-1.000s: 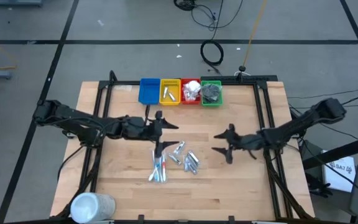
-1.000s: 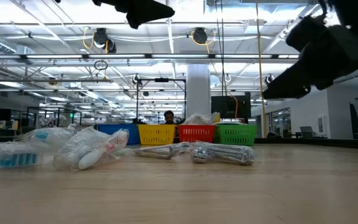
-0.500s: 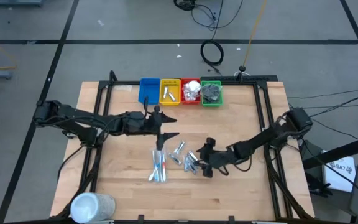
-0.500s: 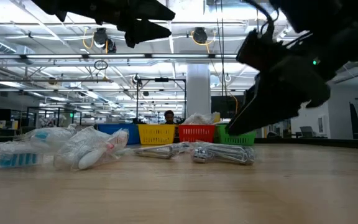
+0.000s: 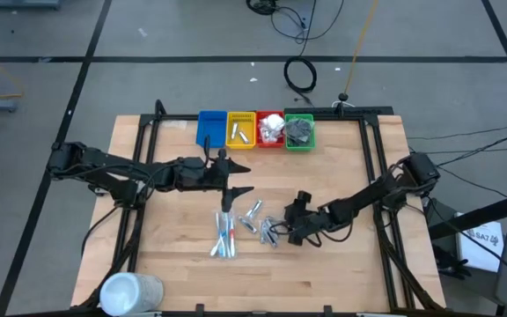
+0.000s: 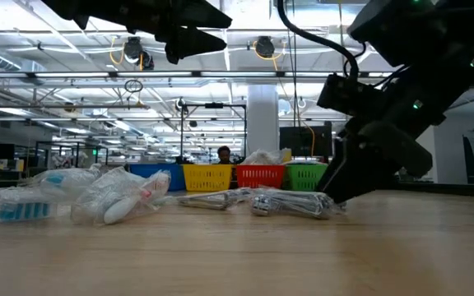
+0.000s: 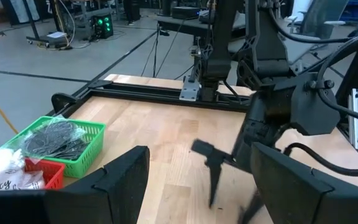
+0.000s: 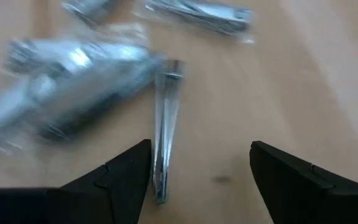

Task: Pick & Place Travel size toiletries
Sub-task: Put the nail cutter into the yellow bin

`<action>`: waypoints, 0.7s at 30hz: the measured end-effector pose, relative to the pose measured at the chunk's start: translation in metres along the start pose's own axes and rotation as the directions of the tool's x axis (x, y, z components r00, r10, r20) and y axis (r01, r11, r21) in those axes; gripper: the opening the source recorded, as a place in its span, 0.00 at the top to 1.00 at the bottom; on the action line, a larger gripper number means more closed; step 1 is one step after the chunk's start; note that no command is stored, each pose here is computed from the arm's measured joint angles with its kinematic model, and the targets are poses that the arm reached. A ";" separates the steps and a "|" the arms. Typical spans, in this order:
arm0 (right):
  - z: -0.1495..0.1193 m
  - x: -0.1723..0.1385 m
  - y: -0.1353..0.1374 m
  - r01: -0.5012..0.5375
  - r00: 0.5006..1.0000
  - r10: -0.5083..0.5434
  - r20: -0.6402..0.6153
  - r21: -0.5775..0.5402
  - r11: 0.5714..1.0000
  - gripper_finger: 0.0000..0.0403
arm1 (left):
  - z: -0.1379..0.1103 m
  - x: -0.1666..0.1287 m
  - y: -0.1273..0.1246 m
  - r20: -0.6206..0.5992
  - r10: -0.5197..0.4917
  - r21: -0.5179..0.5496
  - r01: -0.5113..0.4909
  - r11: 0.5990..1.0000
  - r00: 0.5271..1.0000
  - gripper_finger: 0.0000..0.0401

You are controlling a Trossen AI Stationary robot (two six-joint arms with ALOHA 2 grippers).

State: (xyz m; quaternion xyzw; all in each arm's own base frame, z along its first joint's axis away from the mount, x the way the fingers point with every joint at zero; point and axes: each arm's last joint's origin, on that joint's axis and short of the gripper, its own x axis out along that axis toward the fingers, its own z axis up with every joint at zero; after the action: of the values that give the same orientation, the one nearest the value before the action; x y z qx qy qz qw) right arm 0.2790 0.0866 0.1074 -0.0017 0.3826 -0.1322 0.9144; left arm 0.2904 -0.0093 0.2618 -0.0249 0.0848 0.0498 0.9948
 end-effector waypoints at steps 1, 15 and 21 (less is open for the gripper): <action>0.001 -0.002 -0.001 0.003 1.000 -0.003 -0.002 -0.005 1.000 0.36 | 0.000 0.000 0.000 0.000 0.000 0.000 0.000 1.000 1.000 0.33; 0.012 -0.002 -0.008 -0.165 0.986 0.165 -0.007 -0.098 0.981 0.36 | 0.000 0.000 0.000 0.000 0.000 -0.003 0.000 1.000 1.000 0.33; 0.009 0.008 -0.013 -0.145 0.989 0.143 -0.027 -0.112 0.983 0.39 | 0.000 0.000 0.000 -0.001 0.000 -0.007 0.000 1.000 1.000 0.33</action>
State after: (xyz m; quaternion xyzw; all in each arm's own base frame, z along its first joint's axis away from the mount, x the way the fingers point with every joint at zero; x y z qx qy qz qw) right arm 0.2877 0.0716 0.1093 -0.0248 0.3971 -0.0438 0.9164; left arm 0.2904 -0.0093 0.2618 -0.0286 0.0850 0.0501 0.9947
